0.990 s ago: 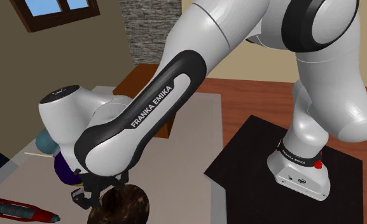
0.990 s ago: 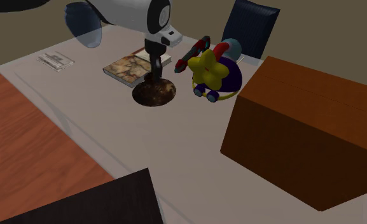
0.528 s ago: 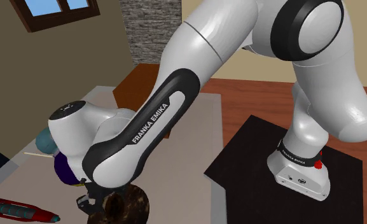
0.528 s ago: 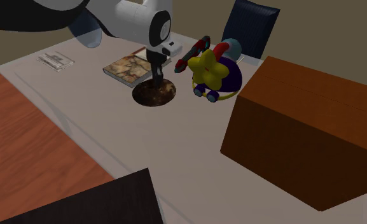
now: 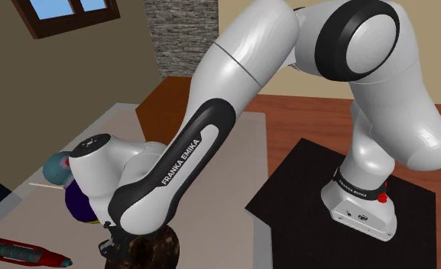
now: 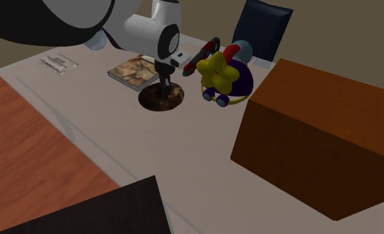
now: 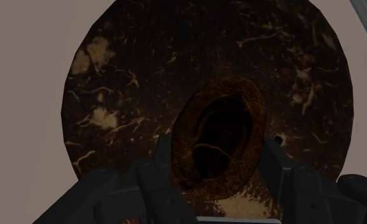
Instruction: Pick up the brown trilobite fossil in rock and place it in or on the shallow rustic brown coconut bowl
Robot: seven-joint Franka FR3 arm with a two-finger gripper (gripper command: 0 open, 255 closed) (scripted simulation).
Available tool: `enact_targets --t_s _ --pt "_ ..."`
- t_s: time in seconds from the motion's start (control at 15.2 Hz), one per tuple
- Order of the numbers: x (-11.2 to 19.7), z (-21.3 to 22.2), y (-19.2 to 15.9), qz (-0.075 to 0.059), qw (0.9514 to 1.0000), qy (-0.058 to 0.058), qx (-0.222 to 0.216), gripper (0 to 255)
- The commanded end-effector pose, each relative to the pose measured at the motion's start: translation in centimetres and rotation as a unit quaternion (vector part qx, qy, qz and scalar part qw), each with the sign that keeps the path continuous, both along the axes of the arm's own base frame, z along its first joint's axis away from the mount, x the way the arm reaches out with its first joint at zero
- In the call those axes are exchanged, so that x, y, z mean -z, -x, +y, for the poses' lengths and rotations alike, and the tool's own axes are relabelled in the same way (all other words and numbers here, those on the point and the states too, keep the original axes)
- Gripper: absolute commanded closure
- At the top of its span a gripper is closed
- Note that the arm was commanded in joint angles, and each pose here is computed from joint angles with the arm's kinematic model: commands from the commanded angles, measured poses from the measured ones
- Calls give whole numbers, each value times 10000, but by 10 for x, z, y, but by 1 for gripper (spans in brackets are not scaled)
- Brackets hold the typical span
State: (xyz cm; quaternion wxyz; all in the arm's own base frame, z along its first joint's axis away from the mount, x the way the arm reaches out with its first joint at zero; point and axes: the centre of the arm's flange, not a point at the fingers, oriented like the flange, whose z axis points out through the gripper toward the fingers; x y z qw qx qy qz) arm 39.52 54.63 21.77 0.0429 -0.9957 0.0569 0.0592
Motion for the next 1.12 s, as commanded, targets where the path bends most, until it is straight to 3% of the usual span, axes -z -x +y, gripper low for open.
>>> enact_targets --t_s 0.0,0.2,0.26,0.59,0.86,1.06 --pt "0 0 0 -1 10000 -1 0 255" --pt "0 0 0 -1 10000 -1 0 255" --pt "0 0 0 -1 10000 -1 0 0" --pt "0 0 0 -1 10000 -1 0 0" --pt "-49 -5 -6 -1 10000 -1 0 0" --pt "-49 -5 -6 -1 10000 -1 0 0"
